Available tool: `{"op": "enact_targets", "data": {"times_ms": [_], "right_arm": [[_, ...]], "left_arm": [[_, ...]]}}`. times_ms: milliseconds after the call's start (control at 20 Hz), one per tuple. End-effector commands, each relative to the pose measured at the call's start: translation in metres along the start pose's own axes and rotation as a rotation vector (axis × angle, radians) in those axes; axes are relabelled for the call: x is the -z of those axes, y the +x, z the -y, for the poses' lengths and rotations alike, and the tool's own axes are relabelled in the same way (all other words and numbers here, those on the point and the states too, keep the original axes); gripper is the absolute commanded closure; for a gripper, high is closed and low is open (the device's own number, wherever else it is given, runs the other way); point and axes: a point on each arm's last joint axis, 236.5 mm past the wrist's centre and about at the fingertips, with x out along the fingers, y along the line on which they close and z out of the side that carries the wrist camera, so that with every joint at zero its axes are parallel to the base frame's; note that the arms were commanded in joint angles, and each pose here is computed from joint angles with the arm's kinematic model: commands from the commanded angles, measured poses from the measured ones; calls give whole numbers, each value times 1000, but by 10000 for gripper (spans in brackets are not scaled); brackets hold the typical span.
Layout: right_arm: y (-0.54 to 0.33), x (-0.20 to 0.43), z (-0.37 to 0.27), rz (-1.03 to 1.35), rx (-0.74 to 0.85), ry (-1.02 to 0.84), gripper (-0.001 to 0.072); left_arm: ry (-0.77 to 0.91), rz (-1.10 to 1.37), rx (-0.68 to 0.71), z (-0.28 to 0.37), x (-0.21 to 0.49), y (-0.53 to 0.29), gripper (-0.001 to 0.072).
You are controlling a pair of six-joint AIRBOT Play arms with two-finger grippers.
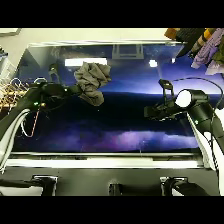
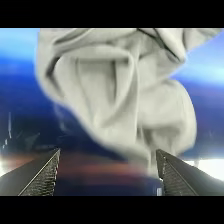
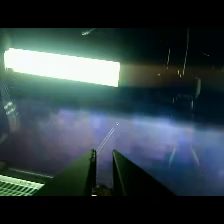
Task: Fold the clothes and pants, and hang the long-sleeved shirts on hangers.
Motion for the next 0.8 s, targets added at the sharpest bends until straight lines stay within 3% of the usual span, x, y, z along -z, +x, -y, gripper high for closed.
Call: {"op": "enact_targets", "data": {"times_ms": [0,150,200,250,450,750], "right_arm": [[0,0,-1,-1,-2,14,544],[0,0,-1,0,-2,24,543],[0,0,-1,0,-2,24,543],[0,0,-1,0,-2,24,543],[0,6,0,-26,2,23,543],[-6,40,22,-168,96,2,543]], "left_arm": [[8,-21,10,11,2,55,-13],[30,-37,22,24,6,68,16],[33,-62,20,26,12,66,311],[41,-111,10,24,20,58,693],[64,-277,11,36,44,-6,694],[111,-282,343,186,79,-143,694]]}}
